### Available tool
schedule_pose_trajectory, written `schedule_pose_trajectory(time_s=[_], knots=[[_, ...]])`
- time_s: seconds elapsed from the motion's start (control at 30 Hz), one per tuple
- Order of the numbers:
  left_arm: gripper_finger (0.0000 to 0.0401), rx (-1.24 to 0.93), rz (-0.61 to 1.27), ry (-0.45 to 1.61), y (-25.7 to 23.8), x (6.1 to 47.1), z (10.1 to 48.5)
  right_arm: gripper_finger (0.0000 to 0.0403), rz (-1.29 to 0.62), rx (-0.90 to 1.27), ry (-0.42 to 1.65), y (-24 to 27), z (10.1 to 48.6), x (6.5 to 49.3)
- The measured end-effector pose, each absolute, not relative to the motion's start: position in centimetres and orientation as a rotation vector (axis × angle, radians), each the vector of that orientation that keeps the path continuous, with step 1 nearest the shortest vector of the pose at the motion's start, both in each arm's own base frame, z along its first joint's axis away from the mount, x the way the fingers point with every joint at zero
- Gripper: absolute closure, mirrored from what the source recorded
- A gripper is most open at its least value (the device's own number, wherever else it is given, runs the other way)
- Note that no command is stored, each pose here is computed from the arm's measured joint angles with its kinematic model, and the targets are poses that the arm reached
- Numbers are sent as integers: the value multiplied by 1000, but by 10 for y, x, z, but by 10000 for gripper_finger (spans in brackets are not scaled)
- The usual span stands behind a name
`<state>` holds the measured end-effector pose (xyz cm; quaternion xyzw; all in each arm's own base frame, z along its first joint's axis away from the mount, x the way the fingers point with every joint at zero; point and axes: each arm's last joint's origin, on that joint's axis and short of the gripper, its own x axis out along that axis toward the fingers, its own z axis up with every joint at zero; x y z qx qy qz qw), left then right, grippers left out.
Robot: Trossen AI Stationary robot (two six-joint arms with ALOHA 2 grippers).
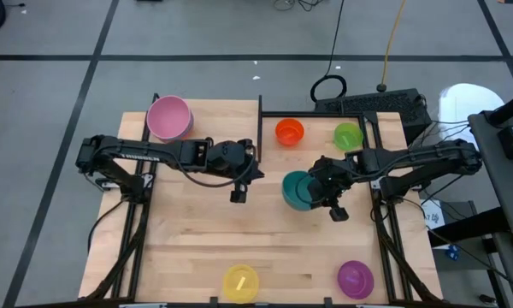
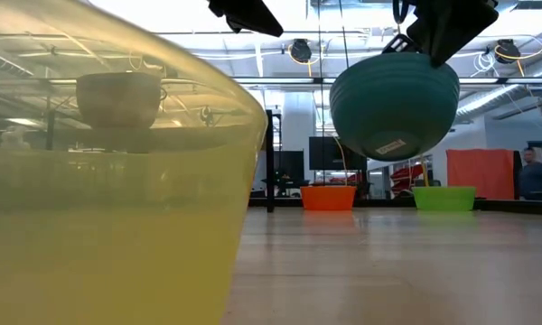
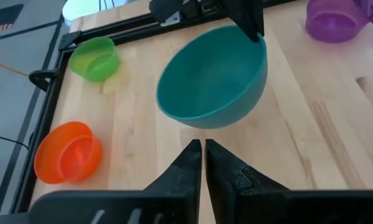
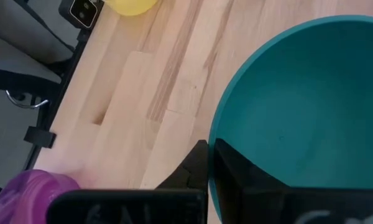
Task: Place and stack bowls onto a shelf
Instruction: Stack the green bowl on top of the pink bowl on the shelf
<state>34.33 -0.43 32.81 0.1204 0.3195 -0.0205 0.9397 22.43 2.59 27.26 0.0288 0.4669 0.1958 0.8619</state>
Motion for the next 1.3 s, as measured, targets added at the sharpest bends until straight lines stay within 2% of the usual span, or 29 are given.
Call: schedule_pose_trajectory(time_s=[0.17, 0.4, 0.7, 0.97, 1.3], knots=[[352, 252, -43, 632, -4, 345, 330, 402, 421, 41, 973, 26, 273, 224], [320, 271, -83, 480, -6, 352, 341, 403, 436, 1, 928, 26, 279, 227], [334, 490, -196, 426, -8, 353, 344, 403, 461, -161, 888, 24, 320, 224], [348, 598, -274, 412, -9, 360, 336, 403, 501, -190, 977, 24, 326, 216], [350, 732, -308, 394, -12, 382, 314, 403, 589, -180, 1085, 27, 320, 231]])
